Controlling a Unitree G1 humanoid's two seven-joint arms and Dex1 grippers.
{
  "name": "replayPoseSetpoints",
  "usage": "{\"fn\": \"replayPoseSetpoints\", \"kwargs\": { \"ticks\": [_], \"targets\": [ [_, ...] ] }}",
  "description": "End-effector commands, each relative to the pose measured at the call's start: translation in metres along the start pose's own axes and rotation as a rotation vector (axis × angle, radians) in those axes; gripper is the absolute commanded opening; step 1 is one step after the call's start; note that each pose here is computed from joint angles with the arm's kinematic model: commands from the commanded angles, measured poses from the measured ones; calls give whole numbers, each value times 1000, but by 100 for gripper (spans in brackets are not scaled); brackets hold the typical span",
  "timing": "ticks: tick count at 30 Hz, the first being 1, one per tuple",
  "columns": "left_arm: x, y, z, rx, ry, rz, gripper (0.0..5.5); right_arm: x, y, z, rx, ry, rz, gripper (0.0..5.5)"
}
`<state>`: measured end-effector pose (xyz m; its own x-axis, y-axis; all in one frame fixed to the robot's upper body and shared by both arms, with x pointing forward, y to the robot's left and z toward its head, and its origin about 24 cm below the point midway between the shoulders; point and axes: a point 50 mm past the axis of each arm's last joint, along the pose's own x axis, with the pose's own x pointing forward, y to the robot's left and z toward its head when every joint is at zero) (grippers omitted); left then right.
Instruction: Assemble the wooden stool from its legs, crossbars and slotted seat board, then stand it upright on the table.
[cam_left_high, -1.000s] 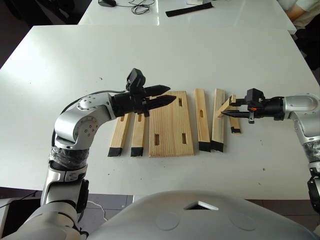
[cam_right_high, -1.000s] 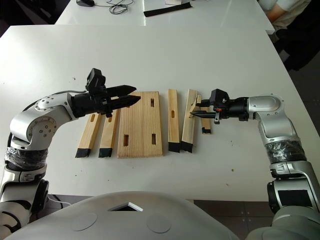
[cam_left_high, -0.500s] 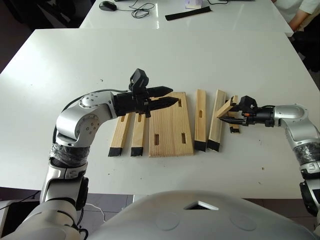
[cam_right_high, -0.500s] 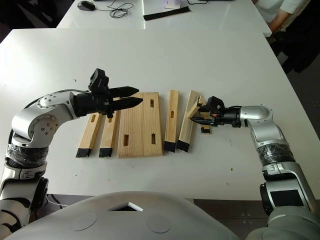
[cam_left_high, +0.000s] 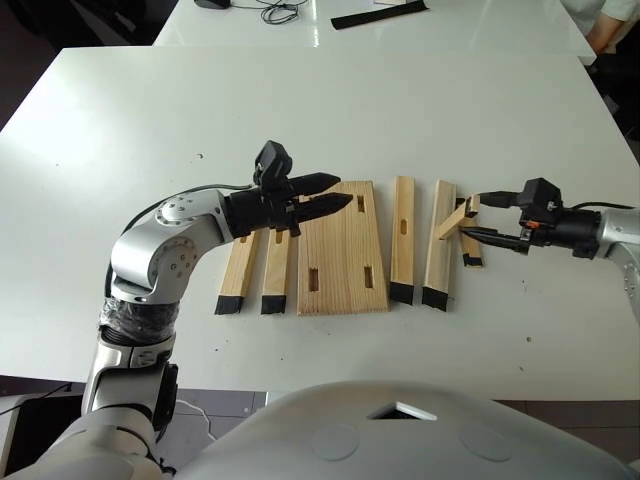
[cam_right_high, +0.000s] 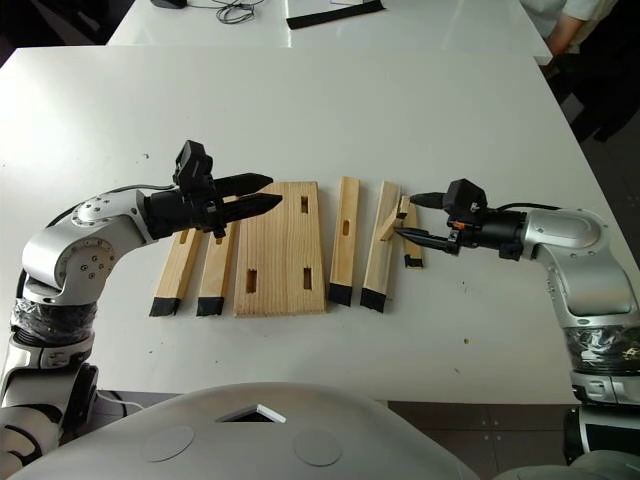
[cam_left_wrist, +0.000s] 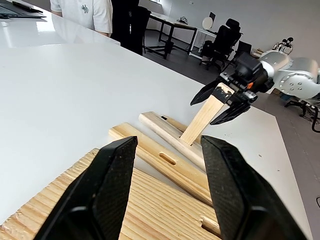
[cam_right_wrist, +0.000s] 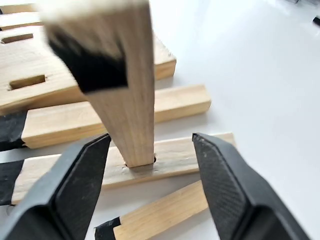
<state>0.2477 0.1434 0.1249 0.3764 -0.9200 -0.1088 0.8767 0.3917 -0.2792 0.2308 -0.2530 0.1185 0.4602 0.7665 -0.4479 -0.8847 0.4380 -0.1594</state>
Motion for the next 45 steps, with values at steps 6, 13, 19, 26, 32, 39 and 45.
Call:
{"fn": "replayPoseSetpoints", "kwargs": {
  "ticks": [6,13,19,26,32,39,45],
  "targets": [
    [-2,-1,0,22,-13,33,236,-18,11,35,-16,-83,-2,300],
    [0,1,2,29,-13,22,236,-10,3,73,52,-382,-77,300],
    [2,2,6,37,-7,4,236,2,6,78,75,-447,-85,300],
    [4,3,5,34,1,-6,236,8,5,96,74,-553,-95,300],
    [6,5,7,35,3,-13,236,17,6,100,60,-558,-90,300],
    [8,5,7,33,3,-18,236,23,6,115,33,-609,-72,300],
    [9,5,8,34,9,-25,236,43,12,106,64,-573,-36,300]
  ]
}}
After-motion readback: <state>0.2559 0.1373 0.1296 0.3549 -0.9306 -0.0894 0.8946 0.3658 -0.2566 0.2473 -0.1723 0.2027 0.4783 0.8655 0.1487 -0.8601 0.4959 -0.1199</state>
